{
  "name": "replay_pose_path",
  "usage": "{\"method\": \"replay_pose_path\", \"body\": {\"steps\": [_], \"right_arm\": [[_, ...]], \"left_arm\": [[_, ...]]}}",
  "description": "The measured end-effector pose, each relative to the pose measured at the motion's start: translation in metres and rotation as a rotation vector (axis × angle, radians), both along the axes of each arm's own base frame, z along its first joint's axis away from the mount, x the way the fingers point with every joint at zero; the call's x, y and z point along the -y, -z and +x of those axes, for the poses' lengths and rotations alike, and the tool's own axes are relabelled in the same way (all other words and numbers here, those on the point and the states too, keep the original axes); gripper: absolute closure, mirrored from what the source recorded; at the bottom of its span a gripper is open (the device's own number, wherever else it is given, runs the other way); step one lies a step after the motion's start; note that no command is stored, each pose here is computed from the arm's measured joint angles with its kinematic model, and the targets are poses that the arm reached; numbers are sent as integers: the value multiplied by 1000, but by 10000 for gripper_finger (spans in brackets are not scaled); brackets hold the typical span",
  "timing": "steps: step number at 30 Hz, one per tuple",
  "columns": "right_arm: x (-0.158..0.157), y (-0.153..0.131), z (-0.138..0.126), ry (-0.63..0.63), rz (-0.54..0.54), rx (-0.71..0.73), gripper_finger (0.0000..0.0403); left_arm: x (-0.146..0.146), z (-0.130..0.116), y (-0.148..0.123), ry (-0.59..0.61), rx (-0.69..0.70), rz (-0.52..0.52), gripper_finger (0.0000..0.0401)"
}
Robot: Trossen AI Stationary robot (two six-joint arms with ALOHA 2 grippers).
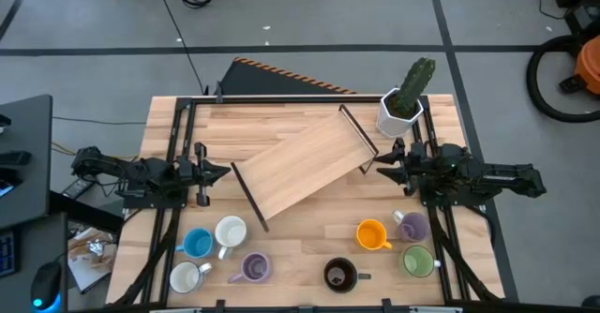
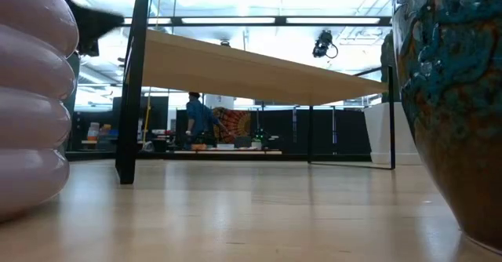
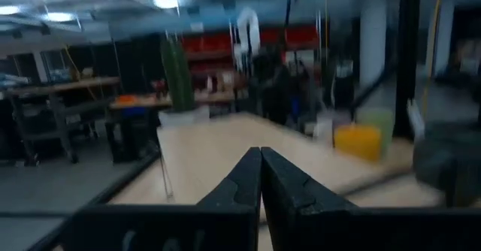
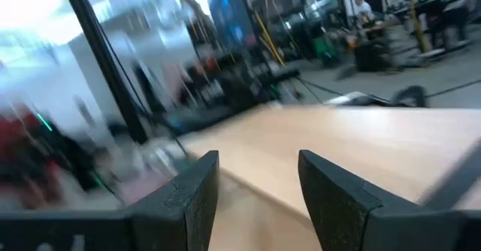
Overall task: Place coffee mugs
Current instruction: Put the yellow mug on the shelf
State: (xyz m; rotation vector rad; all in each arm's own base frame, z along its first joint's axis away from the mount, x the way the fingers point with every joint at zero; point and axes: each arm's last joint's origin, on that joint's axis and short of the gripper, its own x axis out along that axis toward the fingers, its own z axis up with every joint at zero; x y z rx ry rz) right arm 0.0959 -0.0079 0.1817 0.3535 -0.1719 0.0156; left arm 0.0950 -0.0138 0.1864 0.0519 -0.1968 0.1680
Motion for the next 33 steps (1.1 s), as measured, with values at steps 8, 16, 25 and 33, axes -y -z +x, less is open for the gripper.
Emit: {"method": "replay_pose_path", "body": {"steps": [8,16,25,33], "right_arm": [[-1,-15,-4,-35,103,164,214],[2,-15,-4,55,72,168,214],[2,-39,-7,86,0,45,214],[-3,-65,3,7,-32,-202,214]], "left_arm": [[-1,-2,-7,77,132,-346,385],[-1,-2,-7,85,138,-380,385],[-1,-4,-14,51,178,-232,385],[-1,-3,-11,35,144,-175,385]]}}
